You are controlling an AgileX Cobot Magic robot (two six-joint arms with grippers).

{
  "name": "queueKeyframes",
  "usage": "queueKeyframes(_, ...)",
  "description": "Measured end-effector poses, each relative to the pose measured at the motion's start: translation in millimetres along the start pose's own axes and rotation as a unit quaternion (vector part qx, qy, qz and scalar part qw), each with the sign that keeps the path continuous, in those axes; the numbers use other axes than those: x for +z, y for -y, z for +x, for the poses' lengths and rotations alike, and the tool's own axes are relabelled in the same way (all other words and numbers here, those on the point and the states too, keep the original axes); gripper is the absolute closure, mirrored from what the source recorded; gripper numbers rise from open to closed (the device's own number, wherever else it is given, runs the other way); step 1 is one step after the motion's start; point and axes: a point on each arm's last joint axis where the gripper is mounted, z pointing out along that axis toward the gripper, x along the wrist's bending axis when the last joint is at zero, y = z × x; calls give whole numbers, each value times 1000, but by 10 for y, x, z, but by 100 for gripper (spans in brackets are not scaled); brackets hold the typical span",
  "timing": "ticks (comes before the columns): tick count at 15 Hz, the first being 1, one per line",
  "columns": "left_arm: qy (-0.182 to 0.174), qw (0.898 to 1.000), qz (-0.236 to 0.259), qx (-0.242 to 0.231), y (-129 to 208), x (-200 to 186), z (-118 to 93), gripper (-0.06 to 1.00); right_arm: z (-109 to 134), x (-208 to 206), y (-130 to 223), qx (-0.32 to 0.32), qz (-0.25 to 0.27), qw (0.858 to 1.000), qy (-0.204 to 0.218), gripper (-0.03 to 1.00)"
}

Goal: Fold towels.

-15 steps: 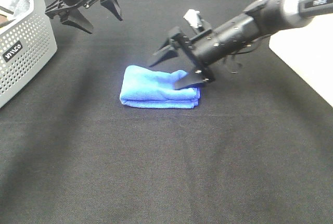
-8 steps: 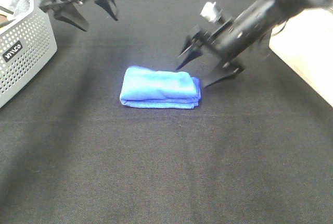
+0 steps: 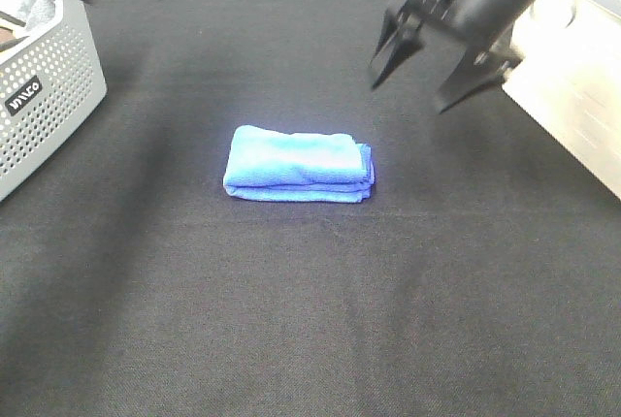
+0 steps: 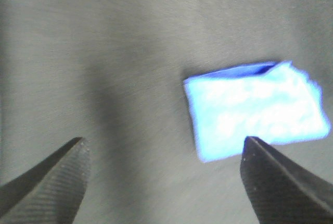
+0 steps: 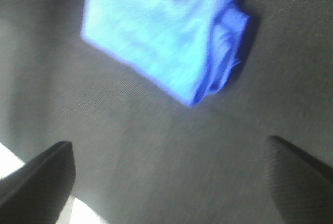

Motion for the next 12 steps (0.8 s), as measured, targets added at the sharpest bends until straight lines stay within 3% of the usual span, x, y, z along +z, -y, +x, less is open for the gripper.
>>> queueKeyframes(2, -18, 1000, 9, 10, 288, -306, -10, 19, 149, -288, 45, -10, -28, 1000, 6, 5)
queueKeyframes(6, -40, 999, 1, 20, 1281, -1102, -63, 19, 412, -855, 546, -26, -60, 997, 45, 5)
queueKeyframes(9, -44, 997, -51, 30, 2051, -1590, -100, 19, 500, -1050, 1174, -22, -55, 996, 71, 5)
queueKeyframes(12, -53, 987, -139, 55, 2850, -1976, -106, 19, 581, -1148, 1946, -21, -66, 995, 78, 5)
